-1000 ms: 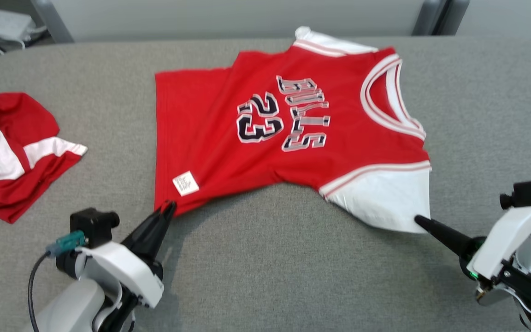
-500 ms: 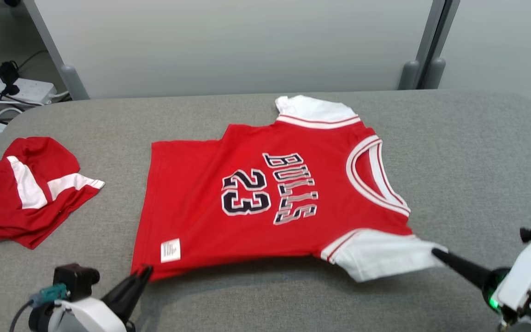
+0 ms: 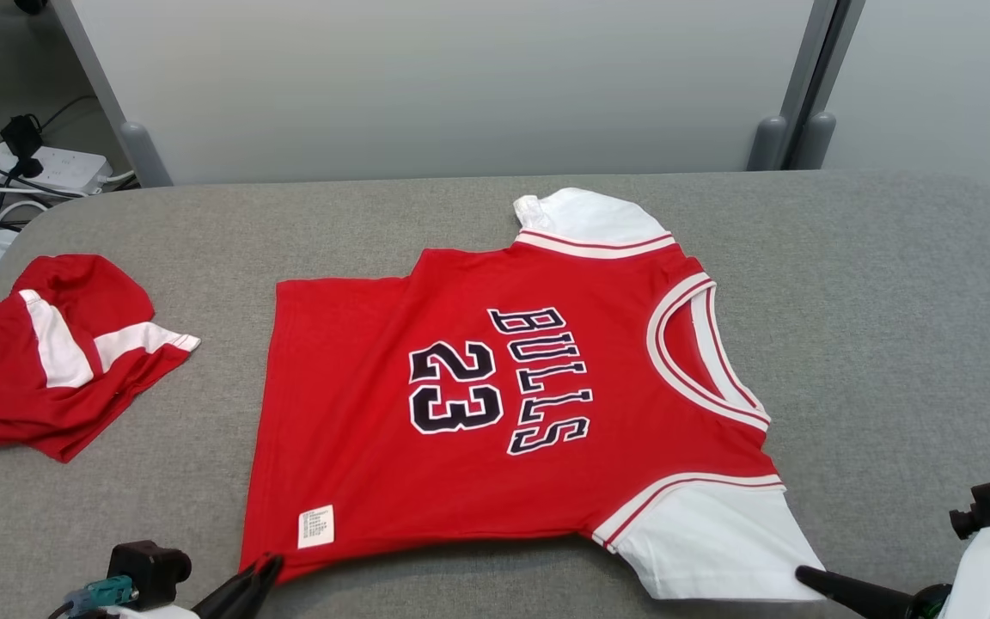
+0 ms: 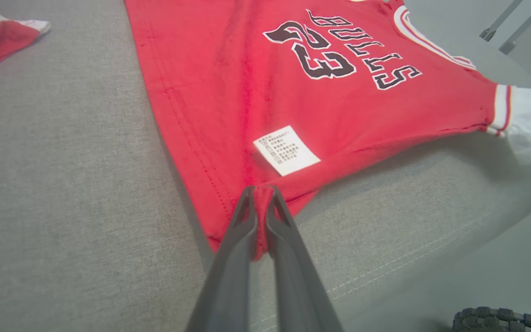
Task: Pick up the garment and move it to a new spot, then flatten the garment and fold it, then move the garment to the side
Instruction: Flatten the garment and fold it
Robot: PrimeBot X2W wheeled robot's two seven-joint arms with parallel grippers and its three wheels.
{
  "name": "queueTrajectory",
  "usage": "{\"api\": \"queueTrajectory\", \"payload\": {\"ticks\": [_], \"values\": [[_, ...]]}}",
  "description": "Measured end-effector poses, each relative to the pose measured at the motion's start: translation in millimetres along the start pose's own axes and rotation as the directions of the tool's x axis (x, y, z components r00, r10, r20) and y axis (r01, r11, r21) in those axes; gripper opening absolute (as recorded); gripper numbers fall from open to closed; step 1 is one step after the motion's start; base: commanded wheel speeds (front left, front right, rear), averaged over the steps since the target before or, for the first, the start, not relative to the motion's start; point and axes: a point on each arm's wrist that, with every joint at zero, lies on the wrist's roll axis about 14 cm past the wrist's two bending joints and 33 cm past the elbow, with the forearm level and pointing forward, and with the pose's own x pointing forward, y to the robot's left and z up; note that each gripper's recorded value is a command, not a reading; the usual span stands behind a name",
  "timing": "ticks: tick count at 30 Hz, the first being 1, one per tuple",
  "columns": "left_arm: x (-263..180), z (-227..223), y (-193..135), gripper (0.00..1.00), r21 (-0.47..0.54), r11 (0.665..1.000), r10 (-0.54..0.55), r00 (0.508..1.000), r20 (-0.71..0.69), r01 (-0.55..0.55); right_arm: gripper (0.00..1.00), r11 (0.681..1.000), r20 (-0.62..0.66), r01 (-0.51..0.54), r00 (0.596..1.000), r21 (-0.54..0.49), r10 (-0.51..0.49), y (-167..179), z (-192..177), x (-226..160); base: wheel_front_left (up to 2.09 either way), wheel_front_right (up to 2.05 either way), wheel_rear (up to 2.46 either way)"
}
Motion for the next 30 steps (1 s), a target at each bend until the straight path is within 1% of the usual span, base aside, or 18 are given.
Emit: {"api": "queueTrajectory", "payload": {"ticks": [6,10,13,16,18,20,22,24,27,30], "values": [[-11.4,-20.3,7.8,0.0,0.017,1.0,0.012,0.996,-0.083,-0.01,0.0,1.0,-0.07,0.01,0.998,-0.006,-0.011,-1.3,-15.0,-5.1,0.0,0.0,0.0],[-14.3,-24.2,10.3,0.0,0.012,1.0,0.014,0.995,-0.098,-0.013,0.0,1.0,-0.07,0.014,0.997,0.006,-0.014,-1.6,-19.3,-6.4,0.0,0.0,0.0],[-13.3,-27.4,-0.6,0.0,-0.004,1.0,-0.02,0.994,-0.112,0.02,0.0,1.0,-0.069,-0.016,0.997,0.008,0.016,7.9,-18.3,-4.9,0.0,0.0,0.0],[-13.3,-28.4,-18.1,0.0,-0.028,0.996,-0.086,0.986,-0.146,0.082,0.0,0.998,-0.049,-0.059,0.997,-0.01,0.059,23.1,-11.3,-5.4,0.0,0.0,0.0],[-12.6,-21.3,-26.3,0.0,-0.038,0.992,-0.126,0.979,-0.157,0.122,0.0,0.996,-0.018,-0.086,0.996,-0.032,0.085,34.0,-1.7,-7.3,0.0,0.0,0.0],[-8.9,-4.8,-30.2,0.0,-0.034,0.987,-0.158,0.976,-0.153,0.155,0.0,0.991,0.009,-0.118,0.993,-0.062,0.119,47.9,8.6,-6.3,0.0,0.0,0.0],[-2.1,15.7,-33.8,0.0,-0.017,0.982,-0.191,0.97,-0.153,0.19,0.0,0.984,0.038,-0.127,0.99,-0.122,0.133,61.4,24.4,-2.5,0.0,0.0,0.0],[8.8,39.2,-39.3,0.0,-0.038,0.975,-0.223,0.966,-0.134,0.22,0.0,0.974,0.06,-0.118,0.989,-0.193,0.132,73.2,43.0,4.8,0.0,0.0,0.0],[28.2,60.1,-45.4,0.0,-0.054,0.965,-0.261,0.954,-0.147,0.256,0.0,0.956,0.07,-0.11,0.989,-0.272,0.134,90.2,64.1,27.8,0.0,0.0,0.0],[50.4,63.3,-43.2,0.0,-0.063,0.962,-0.274,0.939,-0.21,0.267,0.0,0.936,0.03,-0.119,0.99,-0.331,0.137,104.7,75.2,59.8,0.0,0.0,0.0]]}}
